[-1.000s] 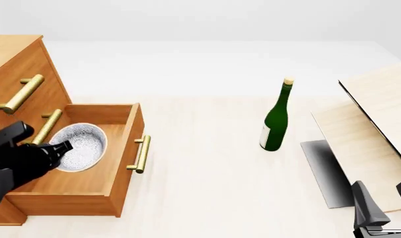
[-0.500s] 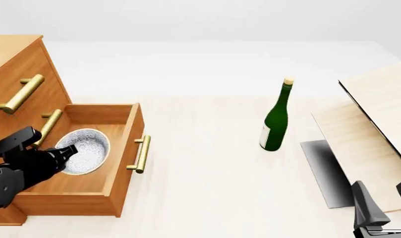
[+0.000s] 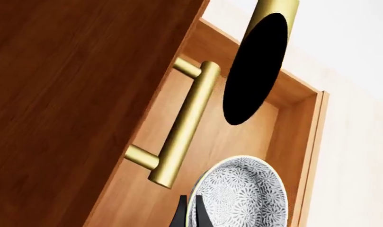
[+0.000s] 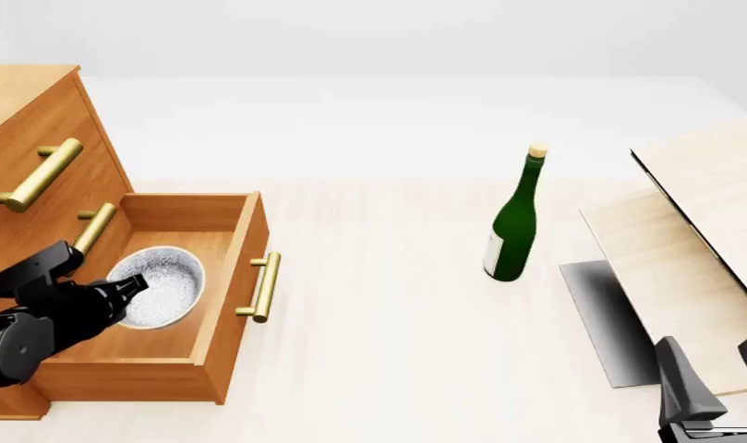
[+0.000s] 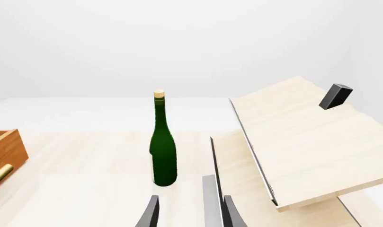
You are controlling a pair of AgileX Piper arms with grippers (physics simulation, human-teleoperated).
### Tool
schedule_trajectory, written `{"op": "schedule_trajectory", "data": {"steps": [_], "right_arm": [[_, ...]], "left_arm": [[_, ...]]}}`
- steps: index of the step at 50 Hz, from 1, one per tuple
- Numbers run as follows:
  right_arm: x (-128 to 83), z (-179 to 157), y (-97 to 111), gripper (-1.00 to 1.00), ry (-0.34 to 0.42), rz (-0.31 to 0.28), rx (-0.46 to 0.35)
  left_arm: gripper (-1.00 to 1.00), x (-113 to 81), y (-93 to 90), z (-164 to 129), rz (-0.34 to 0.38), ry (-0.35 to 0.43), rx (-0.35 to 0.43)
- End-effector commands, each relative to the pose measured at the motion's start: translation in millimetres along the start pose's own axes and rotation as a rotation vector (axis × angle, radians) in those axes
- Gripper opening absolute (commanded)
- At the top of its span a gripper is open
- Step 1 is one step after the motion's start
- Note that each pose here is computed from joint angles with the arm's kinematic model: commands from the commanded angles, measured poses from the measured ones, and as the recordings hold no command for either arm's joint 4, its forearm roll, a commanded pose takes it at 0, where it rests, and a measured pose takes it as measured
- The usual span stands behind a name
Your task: Put the bowl in the bottom drawer of the cabinet and close it.
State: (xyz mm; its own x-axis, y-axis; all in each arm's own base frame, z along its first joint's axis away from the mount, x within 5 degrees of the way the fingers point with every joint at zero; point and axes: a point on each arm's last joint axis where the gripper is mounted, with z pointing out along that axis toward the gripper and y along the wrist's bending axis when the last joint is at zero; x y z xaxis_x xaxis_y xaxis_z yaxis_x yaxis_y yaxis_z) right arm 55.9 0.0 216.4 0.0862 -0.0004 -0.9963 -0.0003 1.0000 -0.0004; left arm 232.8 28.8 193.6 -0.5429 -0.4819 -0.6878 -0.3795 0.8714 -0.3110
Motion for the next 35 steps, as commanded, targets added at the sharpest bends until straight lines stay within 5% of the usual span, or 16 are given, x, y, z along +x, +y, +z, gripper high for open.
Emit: {"op": "schedule_trajectory", "data": {"steps": [1, 35], "right_arm": [[0.0, 0.0, 0.0, 1.0, 0.0, 0.0, 0.0], [0.0, 0.0, 0.0, 1.0, 0.0, 0.0, 0.0]], "left_arm": [[-1.0, 8.4, 12.3, 16.2, -0.041, 0.024, -0.038], [-1.0, 15.8, 23.7, 32.9, -0.054, 0.044, -0.07]]}}
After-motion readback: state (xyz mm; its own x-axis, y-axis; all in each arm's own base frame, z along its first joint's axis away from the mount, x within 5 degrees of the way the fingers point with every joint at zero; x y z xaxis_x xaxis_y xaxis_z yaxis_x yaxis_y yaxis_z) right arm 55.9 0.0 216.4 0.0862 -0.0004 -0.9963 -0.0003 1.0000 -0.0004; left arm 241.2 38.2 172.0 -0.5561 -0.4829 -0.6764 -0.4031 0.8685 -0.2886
